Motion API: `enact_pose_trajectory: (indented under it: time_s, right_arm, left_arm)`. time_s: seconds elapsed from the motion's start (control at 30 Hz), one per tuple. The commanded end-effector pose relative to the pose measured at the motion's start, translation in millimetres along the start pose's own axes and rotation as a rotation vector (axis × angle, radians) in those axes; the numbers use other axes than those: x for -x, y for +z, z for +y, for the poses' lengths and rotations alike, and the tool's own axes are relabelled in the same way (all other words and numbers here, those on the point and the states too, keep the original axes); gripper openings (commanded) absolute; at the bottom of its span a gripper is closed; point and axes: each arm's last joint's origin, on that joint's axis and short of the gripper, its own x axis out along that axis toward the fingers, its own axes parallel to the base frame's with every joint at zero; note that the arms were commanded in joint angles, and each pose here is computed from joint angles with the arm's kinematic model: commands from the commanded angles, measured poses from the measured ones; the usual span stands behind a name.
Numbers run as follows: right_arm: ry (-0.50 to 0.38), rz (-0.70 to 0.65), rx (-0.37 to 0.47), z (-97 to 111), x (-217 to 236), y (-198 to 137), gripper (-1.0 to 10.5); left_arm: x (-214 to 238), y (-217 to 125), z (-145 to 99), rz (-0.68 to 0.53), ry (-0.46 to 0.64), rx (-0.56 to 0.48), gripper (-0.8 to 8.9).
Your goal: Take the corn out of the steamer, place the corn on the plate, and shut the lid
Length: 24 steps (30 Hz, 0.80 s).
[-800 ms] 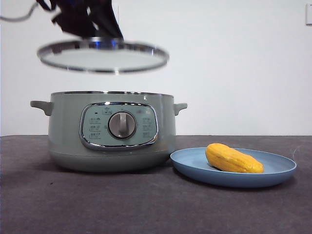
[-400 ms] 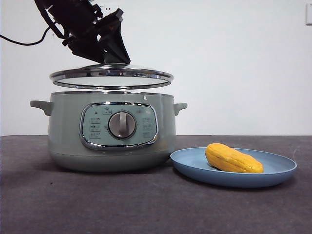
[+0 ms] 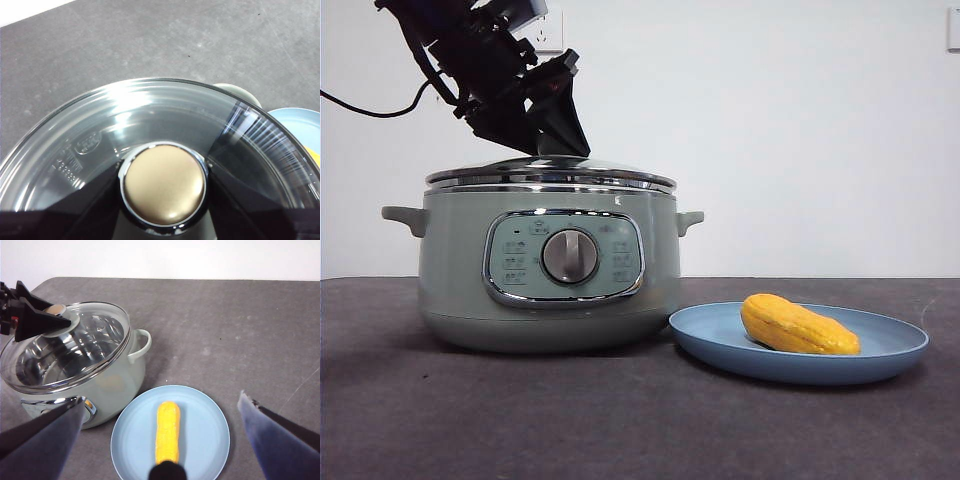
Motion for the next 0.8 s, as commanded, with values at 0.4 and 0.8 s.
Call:
enact_pose_trajectory:
  time_s: [0.4, 0.8]
  right_arm:
    - [-0.002, -0.008, 0.001, 0.0, -0.4, 0.4, 6.0]
    - [0.005, -0.006, 0.001, 0.2, -0.4, 0.2, 6.0]
  left_arm:
    - [-9.7, -3.8, 3.4, 0.046, 0.038, -0.003, -0.08]
    - [-9.0, -12.6, 1.7, 0.135, 0.021, 0.024, 4.5]
